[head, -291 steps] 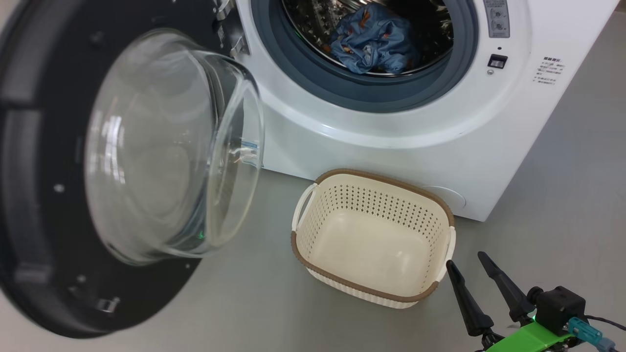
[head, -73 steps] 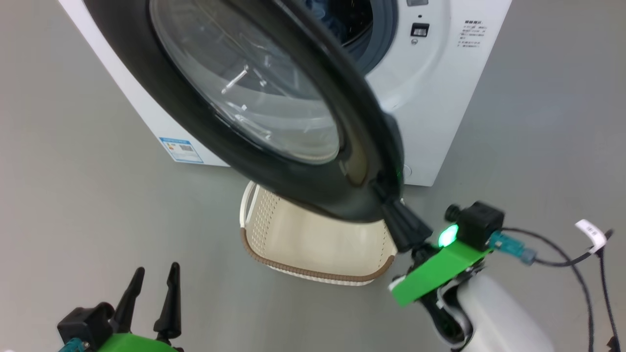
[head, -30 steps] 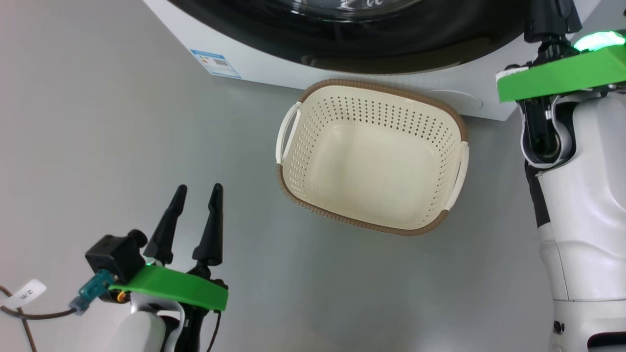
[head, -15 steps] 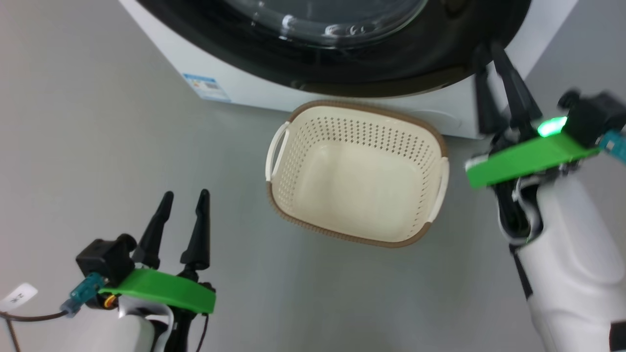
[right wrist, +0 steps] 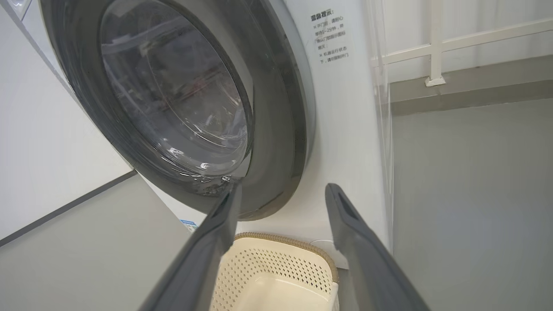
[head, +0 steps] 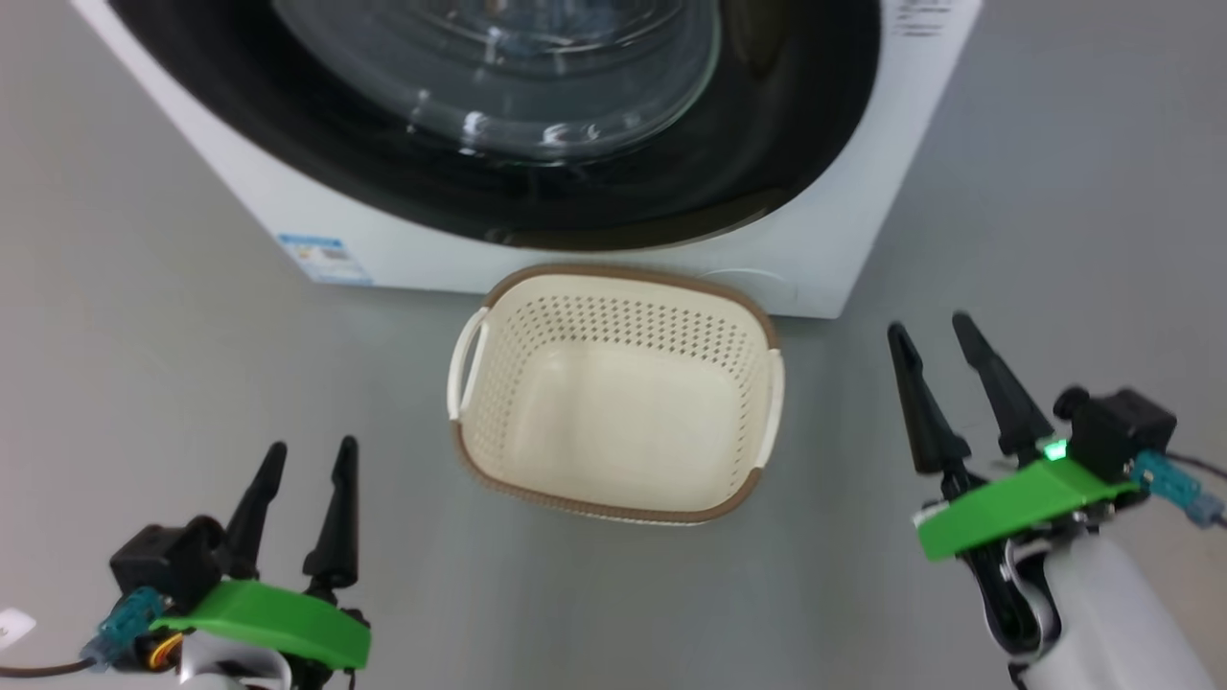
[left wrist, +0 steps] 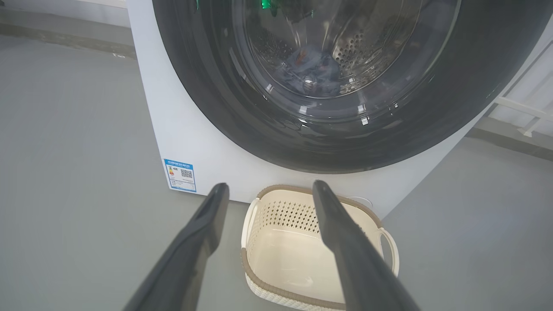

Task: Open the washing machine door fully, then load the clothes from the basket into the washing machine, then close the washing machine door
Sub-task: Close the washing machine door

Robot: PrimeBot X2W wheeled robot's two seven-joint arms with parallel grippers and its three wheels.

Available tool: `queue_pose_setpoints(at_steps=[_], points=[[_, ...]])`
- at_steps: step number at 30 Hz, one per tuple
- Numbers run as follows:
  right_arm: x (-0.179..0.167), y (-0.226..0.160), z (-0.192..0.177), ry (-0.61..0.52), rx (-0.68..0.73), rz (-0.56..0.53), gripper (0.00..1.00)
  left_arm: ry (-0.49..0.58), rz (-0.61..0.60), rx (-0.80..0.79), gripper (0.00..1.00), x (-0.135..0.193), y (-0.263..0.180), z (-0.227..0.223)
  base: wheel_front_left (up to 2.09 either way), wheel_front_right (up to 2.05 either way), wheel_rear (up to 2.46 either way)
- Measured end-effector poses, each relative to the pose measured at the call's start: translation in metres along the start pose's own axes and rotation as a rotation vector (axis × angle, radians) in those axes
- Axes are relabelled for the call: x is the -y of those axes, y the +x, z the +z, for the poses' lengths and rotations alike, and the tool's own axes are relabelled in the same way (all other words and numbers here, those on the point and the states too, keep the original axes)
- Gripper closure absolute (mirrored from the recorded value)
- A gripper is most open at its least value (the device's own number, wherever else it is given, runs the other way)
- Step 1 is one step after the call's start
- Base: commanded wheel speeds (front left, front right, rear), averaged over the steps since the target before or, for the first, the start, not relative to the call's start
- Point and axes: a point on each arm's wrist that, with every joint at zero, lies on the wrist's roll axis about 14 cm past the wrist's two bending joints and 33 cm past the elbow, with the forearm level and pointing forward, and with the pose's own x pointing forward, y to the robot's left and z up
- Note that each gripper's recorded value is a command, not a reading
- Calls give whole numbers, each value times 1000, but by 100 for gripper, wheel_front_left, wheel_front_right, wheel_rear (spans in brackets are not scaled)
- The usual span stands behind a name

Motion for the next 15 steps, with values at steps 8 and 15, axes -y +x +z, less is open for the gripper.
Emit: queue_pose_setpoints(at_steps=[8, 15], points=[[36, -50, 9, -9, 4, -137, 0, 9, -49, -17, 0, 12, -2, -5, 0, 0, 0], [57, -86, 19, -21, 21, -228, 0, 16, -93, -23, 0, 25, -3, -7, 0, 0, 0]])
